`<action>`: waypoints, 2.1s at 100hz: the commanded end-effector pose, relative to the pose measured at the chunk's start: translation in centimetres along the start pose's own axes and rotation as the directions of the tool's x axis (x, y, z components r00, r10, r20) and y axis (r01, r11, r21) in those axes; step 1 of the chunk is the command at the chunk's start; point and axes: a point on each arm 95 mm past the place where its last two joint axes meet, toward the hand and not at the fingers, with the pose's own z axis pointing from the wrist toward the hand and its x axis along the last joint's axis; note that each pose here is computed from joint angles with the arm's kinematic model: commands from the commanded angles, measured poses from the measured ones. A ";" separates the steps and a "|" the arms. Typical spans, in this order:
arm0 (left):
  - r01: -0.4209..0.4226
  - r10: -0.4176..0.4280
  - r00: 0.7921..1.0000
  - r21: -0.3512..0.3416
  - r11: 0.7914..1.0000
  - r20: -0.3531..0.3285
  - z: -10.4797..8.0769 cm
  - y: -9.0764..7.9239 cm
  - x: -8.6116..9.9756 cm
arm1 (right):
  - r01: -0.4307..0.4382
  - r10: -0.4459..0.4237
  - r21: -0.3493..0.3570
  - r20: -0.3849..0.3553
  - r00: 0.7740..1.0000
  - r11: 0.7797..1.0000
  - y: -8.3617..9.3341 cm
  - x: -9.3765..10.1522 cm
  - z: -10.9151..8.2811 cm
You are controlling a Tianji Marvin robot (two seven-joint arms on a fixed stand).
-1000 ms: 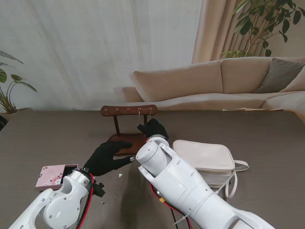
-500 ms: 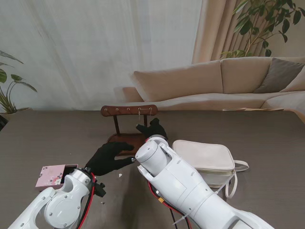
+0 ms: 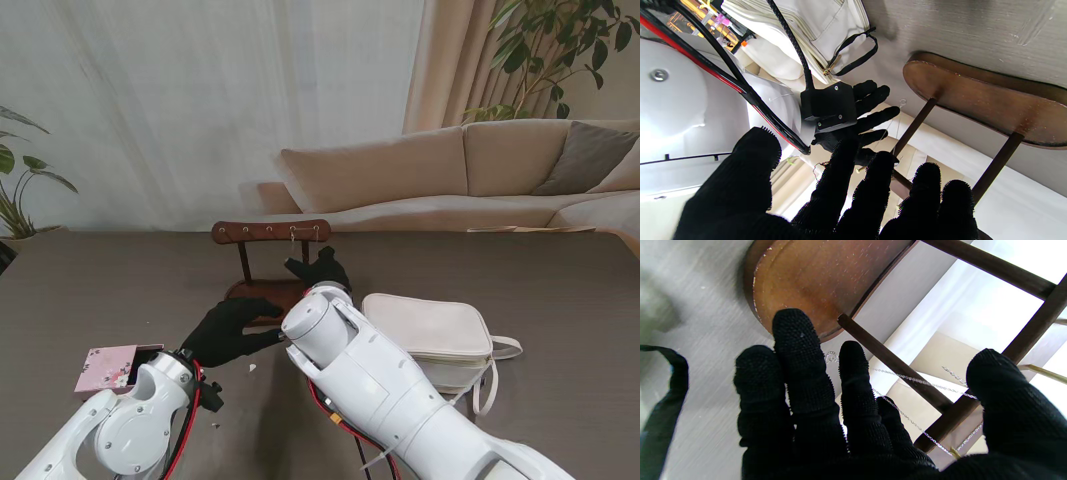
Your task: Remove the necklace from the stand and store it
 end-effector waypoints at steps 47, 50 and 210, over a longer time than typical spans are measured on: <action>0.010 -0.010 1.000 -0.029 1.000 0.001 0.0 0.2 0.2 | -0.071 0.072 0.032 -0.018 0.997 0.997 -0.7 1.1 -0.4; 0.010 -0.010 1.000 -0.030 1.000 0.001 0.0 0.2 0.2 | -0.076 0.077 0.029 -0.018 0.997 0.997 -0.7 1.1 -0.3; 0.017 -0.018 1.000 -0.062 0.998 -0.006 0.4 0.4 0.3 | -0.206 0.198 -0.103 -0.084 0.977 0.973 4.5 3.9 -0.7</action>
